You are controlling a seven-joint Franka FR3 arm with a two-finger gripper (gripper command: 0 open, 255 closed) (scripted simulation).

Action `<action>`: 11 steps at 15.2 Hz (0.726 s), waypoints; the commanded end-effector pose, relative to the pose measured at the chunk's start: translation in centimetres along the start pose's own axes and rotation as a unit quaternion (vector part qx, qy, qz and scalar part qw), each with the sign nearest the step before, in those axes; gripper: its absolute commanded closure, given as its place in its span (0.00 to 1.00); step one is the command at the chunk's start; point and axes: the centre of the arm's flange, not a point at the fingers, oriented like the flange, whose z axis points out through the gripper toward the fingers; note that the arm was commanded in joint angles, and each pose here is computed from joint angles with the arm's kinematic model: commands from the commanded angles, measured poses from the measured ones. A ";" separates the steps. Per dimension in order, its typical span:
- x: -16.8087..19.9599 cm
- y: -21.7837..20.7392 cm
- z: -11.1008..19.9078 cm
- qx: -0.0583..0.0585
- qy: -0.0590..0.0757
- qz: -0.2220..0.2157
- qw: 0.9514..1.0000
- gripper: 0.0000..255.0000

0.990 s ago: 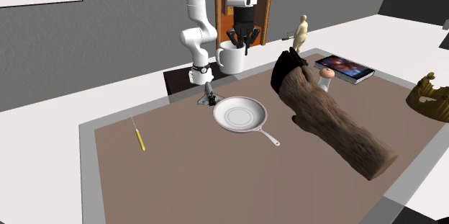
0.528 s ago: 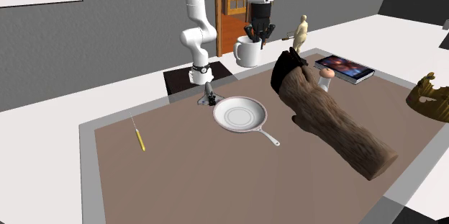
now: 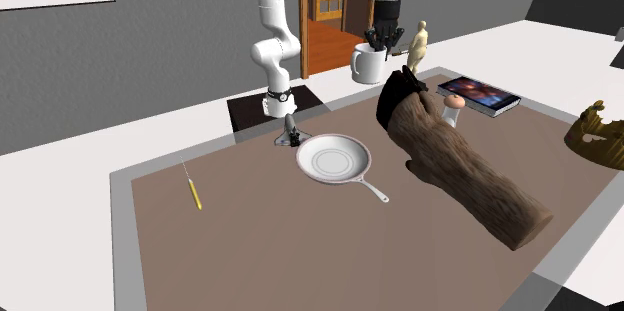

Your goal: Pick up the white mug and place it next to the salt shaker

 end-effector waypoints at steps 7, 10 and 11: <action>-3.2 -10.1 -0.7 0.000 0.000 0.001 1.000 1.00; -4.4 -13.9 -0.9 0.000 0.000 0.001 1.000 1.00; -4.8 -15.1 -1.0 0.000 0.000 0.001 1.000 1.00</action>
